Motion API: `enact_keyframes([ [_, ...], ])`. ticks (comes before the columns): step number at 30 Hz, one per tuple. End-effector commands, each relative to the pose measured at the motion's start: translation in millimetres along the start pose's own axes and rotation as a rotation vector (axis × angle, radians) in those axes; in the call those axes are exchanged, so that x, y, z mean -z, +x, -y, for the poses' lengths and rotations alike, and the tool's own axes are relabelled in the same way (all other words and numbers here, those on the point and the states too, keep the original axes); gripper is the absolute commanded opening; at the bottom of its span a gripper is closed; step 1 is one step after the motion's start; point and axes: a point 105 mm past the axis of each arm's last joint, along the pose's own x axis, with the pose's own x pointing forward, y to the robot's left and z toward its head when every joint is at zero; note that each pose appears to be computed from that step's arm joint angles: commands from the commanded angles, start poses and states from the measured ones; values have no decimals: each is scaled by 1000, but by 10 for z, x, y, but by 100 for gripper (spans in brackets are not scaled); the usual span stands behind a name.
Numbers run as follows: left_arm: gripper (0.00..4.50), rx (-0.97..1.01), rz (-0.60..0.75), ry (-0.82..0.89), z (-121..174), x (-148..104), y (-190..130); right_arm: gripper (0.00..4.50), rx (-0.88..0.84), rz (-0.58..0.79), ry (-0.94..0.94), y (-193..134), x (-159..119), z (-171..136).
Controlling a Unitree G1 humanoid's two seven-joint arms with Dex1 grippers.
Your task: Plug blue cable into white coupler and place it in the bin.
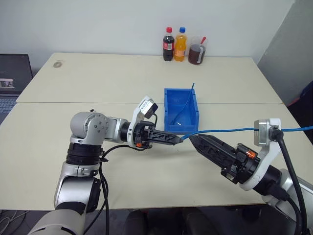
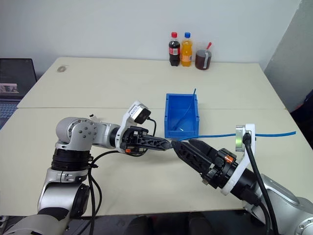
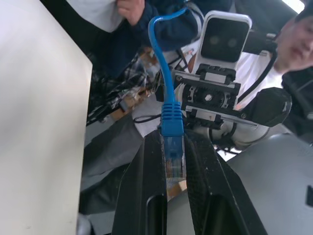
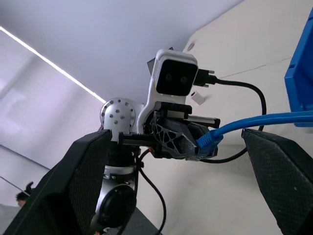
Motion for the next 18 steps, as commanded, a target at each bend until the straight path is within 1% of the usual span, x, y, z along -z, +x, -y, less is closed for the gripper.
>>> enact_keyframes([
  [1,23,57,24,5,94,-4,36,450,-37,14,47,16,-19,-58],
  [9,23,96,45,-26,159,61,68,450,-41,-34,86,52,111,-36],
  [14,23,102,45,-42,187,89,78,450,-46,-28,103,84,115,-30],
  [18,23,104,43,-49,211,103,81,385,-41,-21,114,109,112,-7],
])
